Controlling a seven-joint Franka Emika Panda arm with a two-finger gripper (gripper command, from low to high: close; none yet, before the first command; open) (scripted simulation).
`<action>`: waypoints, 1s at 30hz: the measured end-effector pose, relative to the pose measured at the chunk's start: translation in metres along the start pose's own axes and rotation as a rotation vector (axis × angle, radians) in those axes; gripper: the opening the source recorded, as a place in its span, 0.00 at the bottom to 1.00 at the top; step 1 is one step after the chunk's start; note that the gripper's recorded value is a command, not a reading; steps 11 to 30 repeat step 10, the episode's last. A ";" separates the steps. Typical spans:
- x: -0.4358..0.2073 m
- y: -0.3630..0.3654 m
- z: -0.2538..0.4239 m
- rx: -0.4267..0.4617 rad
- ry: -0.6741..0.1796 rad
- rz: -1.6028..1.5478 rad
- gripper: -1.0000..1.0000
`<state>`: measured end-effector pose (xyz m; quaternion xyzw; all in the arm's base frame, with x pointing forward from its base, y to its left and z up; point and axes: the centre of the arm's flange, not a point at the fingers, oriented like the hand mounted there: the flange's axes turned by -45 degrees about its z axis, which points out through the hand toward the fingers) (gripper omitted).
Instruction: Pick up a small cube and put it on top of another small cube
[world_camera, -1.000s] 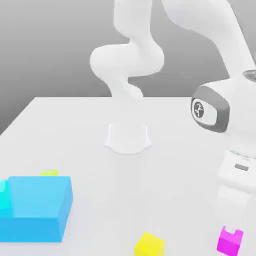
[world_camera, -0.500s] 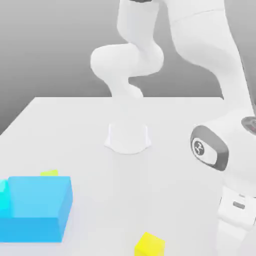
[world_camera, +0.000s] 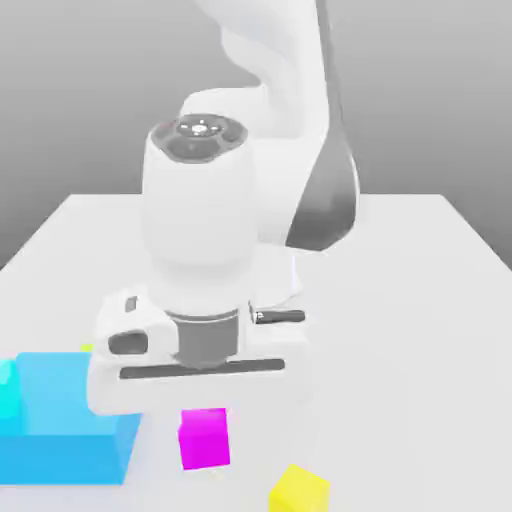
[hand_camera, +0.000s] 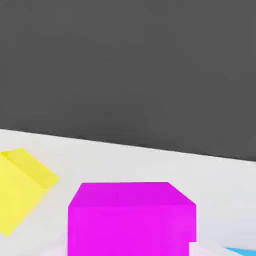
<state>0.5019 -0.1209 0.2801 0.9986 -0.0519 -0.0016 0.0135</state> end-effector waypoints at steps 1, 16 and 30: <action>-0.007 0.029 -0.006 0.004 0.000 0.087 0.00; -0.063 0.191 0.015 0.030 -0.006 0.618 1.00; -0.063 0.191 0.015 0.030 -0.006 0.618 1.00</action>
